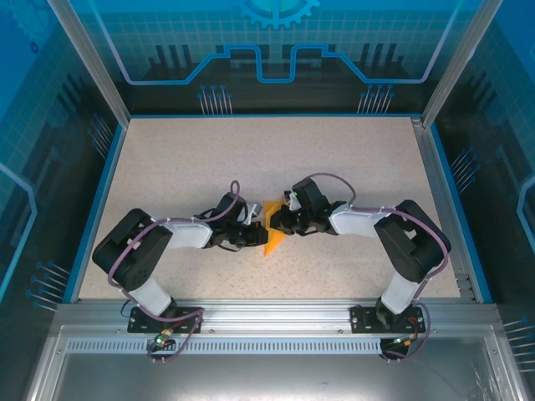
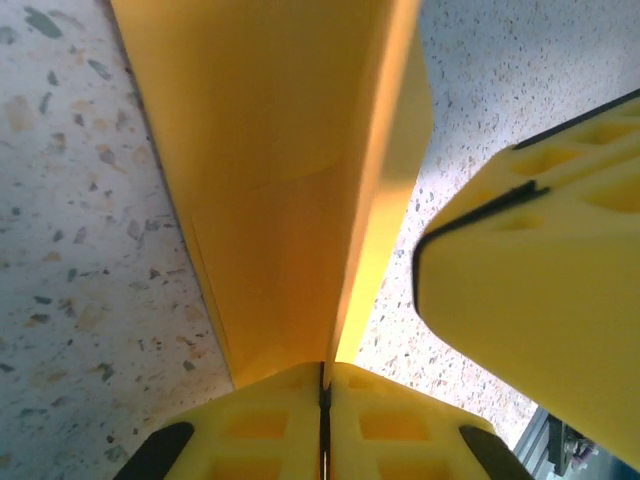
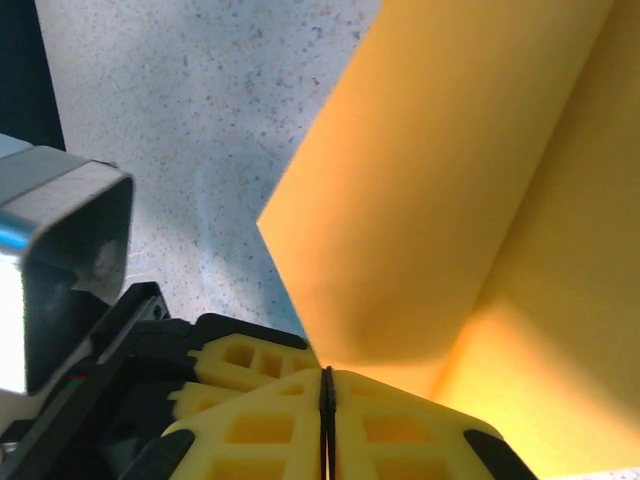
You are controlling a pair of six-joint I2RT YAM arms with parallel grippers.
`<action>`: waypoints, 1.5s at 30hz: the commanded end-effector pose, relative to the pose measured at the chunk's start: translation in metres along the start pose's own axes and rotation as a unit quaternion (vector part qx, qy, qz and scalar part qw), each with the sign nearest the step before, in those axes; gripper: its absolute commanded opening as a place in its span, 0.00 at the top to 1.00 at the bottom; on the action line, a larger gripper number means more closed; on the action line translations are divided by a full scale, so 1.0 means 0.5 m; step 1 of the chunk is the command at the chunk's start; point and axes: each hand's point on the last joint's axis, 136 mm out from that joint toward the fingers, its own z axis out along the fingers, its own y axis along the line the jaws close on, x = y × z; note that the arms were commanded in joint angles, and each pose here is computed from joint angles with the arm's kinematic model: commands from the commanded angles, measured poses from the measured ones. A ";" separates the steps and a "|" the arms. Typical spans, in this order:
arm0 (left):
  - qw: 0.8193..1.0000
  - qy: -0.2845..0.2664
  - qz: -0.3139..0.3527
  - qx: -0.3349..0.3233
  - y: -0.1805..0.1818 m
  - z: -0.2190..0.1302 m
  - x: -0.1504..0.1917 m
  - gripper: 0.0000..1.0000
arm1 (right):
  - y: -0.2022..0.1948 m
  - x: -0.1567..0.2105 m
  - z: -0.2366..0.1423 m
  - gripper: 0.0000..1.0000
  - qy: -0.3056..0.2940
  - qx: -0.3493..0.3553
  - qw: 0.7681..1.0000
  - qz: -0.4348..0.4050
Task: Fold a paper plane with a square sheet of paper (pick it up from the middle)
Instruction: Fourth fold the wing at the center of the table.
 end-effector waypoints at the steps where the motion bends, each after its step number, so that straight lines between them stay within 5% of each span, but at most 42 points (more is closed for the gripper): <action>1: 1.000 0.015 -0.010 0.016 0.009 0.002 0.009 0.88 | 0.000 -0.018 0.010 0.90 -0.013 0.003 1.000 0.012; 45: 0.994 0.044 -0.088 0.046 0.049 0.005 -0.001 0.92 | -0.032 -0.070 0.041 0.88 -0.012 0.028 0.999 0.027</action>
